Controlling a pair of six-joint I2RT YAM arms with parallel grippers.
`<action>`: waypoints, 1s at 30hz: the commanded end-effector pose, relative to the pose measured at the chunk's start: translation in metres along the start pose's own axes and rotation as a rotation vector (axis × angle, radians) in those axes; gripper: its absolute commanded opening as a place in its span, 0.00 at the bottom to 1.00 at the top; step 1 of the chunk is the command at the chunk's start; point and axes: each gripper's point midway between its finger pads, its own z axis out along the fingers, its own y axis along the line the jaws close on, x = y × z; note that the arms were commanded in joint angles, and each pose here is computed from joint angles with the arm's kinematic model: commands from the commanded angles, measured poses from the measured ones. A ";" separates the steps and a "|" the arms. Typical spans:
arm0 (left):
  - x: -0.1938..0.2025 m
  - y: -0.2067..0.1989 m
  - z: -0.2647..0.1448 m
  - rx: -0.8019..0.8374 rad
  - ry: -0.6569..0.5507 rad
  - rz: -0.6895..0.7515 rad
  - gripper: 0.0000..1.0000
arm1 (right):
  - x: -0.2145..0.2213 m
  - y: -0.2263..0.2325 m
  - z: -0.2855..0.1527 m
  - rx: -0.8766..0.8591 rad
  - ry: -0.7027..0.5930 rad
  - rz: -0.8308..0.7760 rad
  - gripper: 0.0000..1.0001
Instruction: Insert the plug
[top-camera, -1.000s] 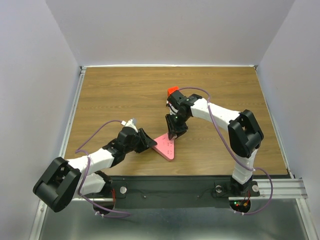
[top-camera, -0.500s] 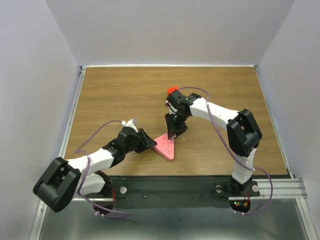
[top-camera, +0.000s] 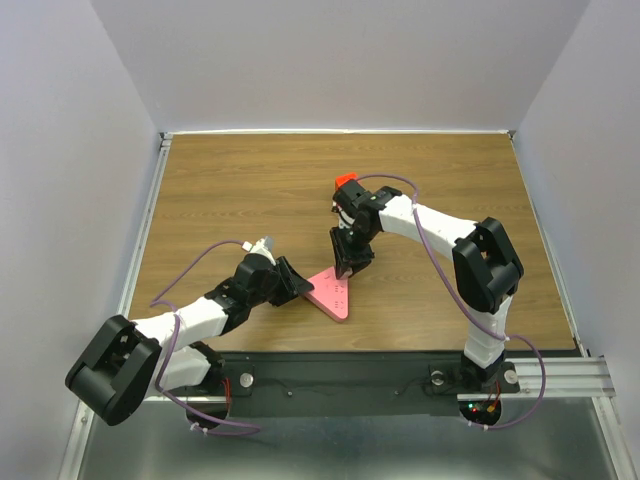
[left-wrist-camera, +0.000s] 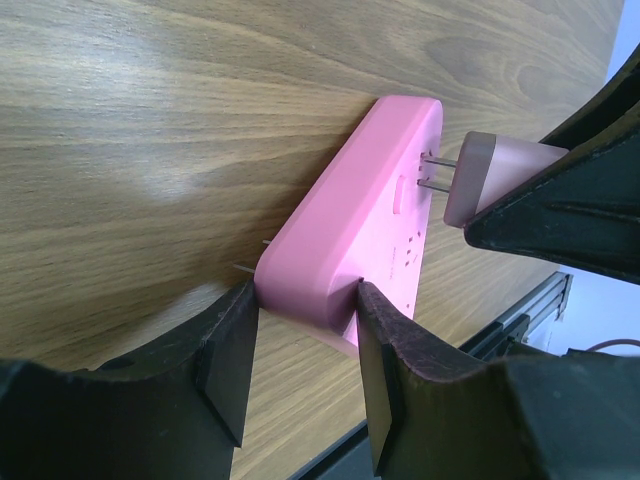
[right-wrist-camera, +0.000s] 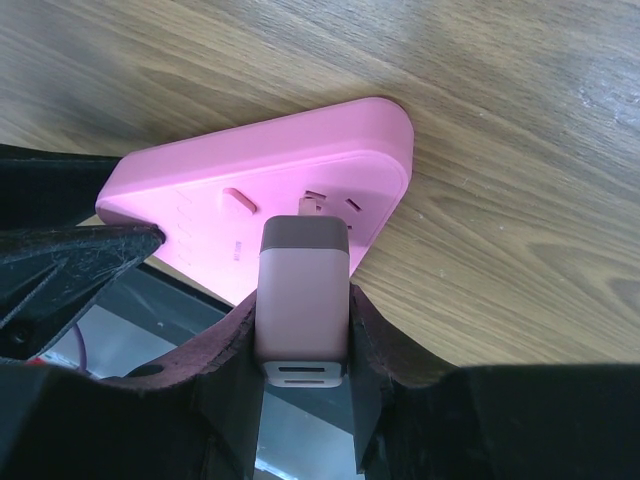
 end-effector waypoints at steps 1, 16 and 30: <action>-0.002 0.001 -0.002 -0.014 -0.010 0.057 0.00 | 0.006 -0.010 0.005 0.037 0.009 0.038 0.00; -0.004 -0.001 -0.003 -0.006 -0.016 0.063 0.00 | 0.011 -0.020 0.017 0.063 0.046 0.096 0.00; -0.005 -0.005 -0.003 0.011 -0.020 0.078 0.00 | -0.013 -0.019 0.023 0.081 0.045 0.083 0.00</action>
